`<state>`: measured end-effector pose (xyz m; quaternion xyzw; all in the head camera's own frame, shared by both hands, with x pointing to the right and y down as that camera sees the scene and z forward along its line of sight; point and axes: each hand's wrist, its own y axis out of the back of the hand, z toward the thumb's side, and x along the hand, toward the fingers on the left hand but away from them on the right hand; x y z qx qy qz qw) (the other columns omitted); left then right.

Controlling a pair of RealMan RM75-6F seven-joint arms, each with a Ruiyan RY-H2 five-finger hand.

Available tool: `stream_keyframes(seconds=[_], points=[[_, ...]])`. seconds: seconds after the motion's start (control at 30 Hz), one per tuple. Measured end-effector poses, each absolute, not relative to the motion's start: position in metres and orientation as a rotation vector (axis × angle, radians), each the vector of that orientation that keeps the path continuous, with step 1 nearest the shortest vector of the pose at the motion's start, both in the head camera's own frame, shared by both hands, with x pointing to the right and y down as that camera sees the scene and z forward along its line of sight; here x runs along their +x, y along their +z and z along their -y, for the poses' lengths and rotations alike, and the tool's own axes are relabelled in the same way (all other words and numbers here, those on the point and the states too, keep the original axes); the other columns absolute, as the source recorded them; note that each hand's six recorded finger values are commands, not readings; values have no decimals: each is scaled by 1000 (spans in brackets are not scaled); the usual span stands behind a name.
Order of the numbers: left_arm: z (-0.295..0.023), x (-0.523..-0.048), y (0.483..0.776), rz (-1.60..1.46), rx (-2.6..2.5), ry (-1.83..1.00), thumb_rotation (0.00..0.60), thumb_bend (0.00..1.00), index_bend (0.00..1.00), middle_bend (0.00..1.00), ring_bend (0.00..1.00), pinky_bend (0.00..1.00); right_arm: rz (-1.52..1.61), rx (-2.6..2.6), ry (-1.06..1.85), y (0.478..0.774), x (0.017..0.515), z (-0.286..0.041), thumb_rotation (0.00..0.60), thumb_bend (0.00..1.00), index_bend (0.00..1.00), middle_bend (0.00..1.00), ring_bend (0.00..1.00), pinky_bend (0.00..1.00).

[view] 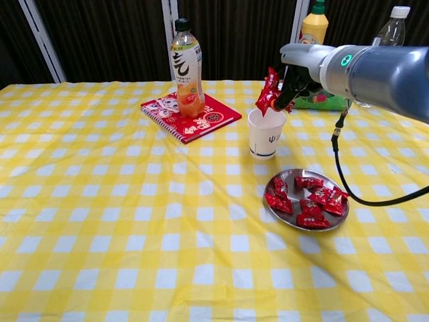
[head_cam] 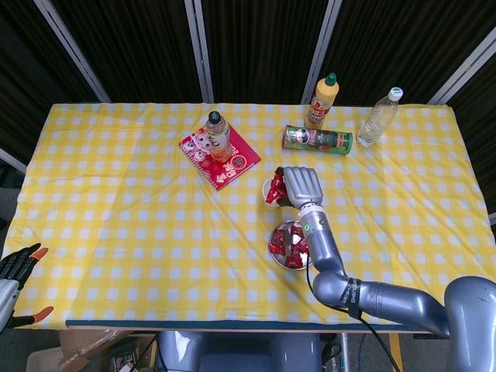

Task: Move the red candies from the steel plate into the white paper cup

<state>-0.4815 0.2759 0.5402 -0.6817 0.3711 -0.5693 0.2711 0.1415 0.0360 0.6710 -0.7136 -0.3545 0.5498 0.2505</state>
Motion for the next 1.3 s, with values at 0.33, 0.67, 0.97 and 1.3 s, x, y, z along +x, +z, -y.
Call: stream_keyframes(seconds=[0.33, 0.67, 0.97, 1.3], points=[[-275, -482, 541, -1000, -1838, -1539, 600, 66, 0, 0, 0, 0, 976, -1945, 1524, 690, 144, -33, 600, 627, 724, 789, 847, 1000], [-275, -481, 541, -1000, -1835, -1547, 600, 65, 0, 0, 0, 0, 985, -1972, 1514, 697, 137, -35, 600, 628, 724, 789, 847, 1000], [-276, -483, 541, -1001, -1839, -1549, 600, 66, 0, 0, 0, 0, 958, -1970, 1534, 707, 137, -39, 600, 627, 724, 789, 847, 1000], [-276, -485, 541, -1004, -1845, -1550, 600, 66, 0, 0, 0, 0, 960, -1988, 1535, 708, 133, -39, 600, 628, 586, 789, 847, 1000]])
